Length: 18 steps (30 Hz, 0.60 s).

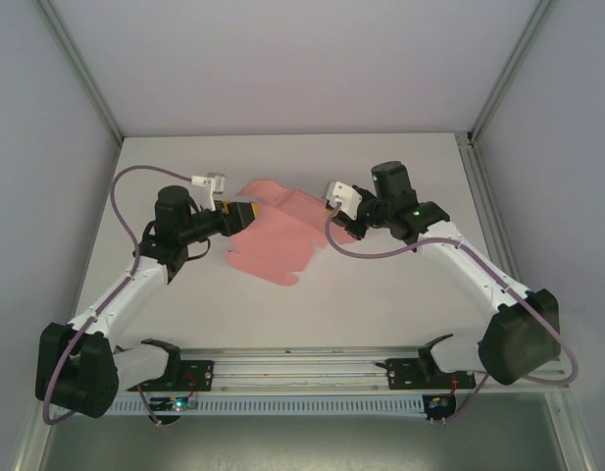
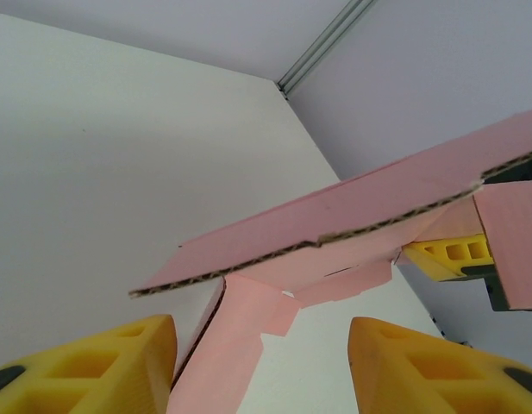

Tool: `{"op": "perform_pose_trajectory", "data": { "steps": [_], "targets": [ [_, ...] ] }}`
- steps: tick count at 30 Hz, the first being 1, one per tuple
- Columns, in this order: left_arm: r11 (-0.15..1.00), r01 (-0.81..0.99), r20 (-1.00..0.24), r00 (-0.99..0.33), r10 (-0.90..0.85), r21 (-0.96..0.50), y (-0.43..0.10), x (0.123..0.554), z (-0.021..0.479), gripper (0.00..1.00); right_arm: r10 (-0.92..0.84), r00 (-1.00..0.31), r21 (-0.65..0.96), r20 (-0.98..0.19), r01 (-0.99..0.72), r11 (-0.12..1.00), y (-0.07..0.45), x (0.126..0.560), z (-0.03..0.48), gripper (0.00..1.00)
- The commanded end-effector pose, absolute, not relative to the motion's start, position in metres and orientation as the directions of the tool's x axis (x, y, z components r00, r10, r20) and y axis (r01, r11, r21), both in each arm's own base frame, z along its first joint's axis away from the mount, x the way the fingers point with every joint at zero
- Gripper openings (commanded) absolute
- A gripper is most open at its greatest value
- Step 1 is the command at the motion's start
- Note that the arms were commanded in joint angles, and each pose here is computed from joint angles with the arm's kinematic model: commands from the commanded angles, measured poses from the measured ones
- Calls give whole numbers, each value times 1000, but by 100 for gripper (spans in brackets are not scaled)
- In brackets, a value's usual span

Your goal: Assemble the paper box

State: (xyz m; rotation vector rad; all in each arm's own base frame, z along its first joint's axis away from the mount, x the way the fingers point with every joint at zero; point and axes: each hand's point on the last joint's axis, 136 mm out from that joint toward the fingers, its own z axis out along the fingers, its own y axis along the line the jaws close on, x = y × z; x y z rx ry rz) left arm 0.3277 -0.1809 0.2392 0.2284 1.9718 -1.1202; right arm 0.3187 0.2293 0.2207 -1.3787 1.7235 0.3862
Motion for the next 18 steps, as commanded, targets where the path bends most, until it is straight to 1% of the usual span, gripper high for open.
{"op": "perform_pose_trajectory", "data": {
  "steps": [1,7,9,11,13,15,16,18],
  "targets": [
    [585,528,-739,-645,-196,-616,-187,328,229,52,-593,11,-282,-805,-887,365,233,326,244,0],
    [548,566,-740,-654,-156,-616,-206,333,229,25,-579,-12,-256,-815,-889,379,234,326,243,0],
    [544,573,-736,-664,-129,-612,-214,332,226,18,-581,-23,-248,-814,-890,383,234,326,241,0],
    [561,582,-741,-665,-88,-589,-223,331,222,16,-591,-45,-241,-805,-886,396,233,329,236,0],
    [628,571,-751,-659,-32,-528,-228,331,213,11,-601,-72,-234,-796,-879,415,231,332,232,0],
    [746,517,-768,-640,11,-420,-222,336,204,12,-606,-101,-230,-789,-866,444,228,336,228,0],
    [799,483,-775,-631,33,-359,-217,339,199,18,-607,-111,-230,-787,-861,455,226,337,228,0],
    [869,424,-784,-617,71,-255,-208,342,192,15,-611,-137,-229,-780,-845,483,222,339,225,0]
  ]
}}
